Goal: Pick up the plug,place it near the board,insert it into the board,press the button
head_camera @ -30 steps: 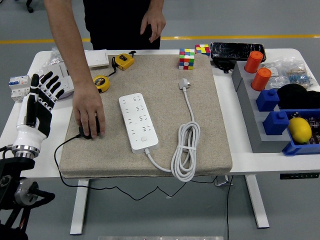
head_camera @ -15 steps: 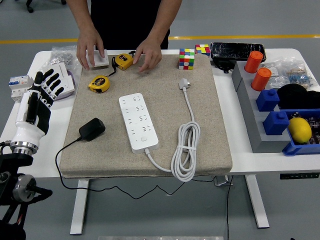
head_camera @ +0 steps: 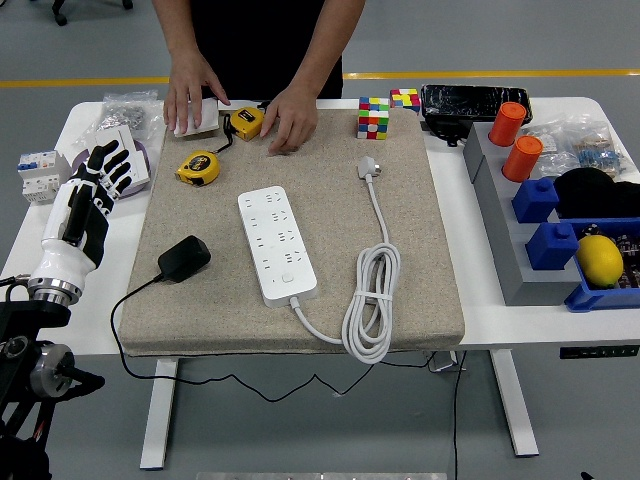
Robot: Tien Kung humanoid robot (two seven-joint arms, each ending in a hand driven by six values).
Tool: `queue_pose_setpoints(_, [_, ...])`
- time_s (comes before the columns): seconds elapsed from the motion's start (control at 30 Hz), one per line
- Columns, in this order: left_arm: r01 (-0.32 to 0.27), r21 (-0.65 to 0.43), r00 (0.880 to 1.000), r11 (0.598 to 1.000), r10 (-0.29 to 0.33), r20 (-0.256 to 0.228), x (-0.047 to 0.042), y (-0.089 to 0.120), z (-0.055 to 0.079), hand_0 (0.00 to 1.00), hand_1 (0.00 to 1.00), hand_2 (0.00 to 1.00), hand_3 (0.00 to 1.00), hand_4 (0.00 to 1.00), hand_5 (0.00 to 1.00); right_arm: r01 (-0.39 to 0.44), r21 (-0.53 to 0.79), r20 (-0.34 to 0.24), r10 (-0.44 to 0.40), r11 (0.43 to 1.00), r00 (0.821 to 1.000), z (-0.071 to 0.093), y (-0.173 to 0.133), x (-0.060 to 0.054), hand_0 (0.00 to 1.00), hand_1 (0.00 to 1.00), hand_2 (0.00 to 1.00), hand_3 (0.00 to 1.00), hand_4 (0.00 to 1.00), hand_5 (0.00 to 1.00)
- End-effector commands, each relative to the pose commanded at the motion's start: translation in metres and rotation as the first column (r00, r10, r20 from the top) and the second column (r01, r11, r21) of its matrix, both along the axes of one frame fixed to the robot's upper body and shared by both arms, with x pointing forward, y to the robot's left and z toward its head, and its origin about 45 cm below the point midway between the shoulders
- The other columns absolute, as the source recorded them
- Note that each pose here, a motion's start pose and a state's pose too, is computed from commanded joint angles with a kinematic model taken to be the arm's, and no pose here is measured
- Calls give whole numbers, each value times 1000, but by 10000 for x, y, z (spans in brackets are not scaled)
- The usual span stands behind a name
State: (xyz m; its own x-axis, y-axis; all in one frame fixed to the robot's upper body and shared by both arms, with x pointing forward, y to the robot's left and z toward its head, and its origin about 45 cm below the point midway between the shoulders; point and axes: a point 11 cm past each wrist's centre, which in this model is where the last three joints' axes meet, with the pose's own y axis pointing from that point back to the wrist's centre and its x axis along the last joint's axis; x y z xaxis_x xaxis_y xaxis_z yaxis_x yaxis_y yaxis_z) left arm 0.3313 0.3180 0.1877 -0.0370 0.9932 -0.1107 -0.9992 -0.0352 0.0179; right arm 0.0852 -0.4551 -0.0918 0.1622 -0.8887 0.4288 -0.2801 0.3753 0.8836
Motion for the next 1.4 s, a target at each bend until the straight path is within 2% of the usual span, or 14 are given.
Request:
queue_pose_setpoints(0.33, [-35, -4, 999, 999, 35, -1, 28, 94, -39, 909, 934, 899, 878, 998, 716, 0, -6, 15, 0, 1000, 1000, 31, -33, 82, 966, 921, 864, 893, 998, 992])
queue_pose_setpoints(0.67, [-36, 26, 999, 999, 36, 34, 49, 114, 70, 924, 945, 896, 879, 998, 699, -4, -12, 30, 4, 1000, 1000, 54, -54, 145, 960, 913, 866, 893, 998, 998])
queue_pose_setpoints(0.83, [-28, 38, 999, 999, 26, 39, 55, 91, 98, 924, 945, 896, 879, 998, 699, -8, -7, 30, 8, 1000, 1000, 45, -28, 151, 960, 913, 866, 893, 998, 998])
queue_pose_setpoints(1.13, [-14, 47, 1000, 999, 13, 23, 32, 56, 49, 929, 950, 896, 875, 998, 672, -8, -3, 25, 8, 1000, 1000, 31, -8, 125, 962, 914, 866, 897, 998, 998])
queue_pose_setpoints(1.4, [-11, 75, 1000, 997, 10, 21, 23, 37, 62, 931, 948, 895, 874, 998, 665, 0, 3, 23, 0, 1000, 1000, 15, 15, 96, 962, 913, 865, 898, 998, 998])
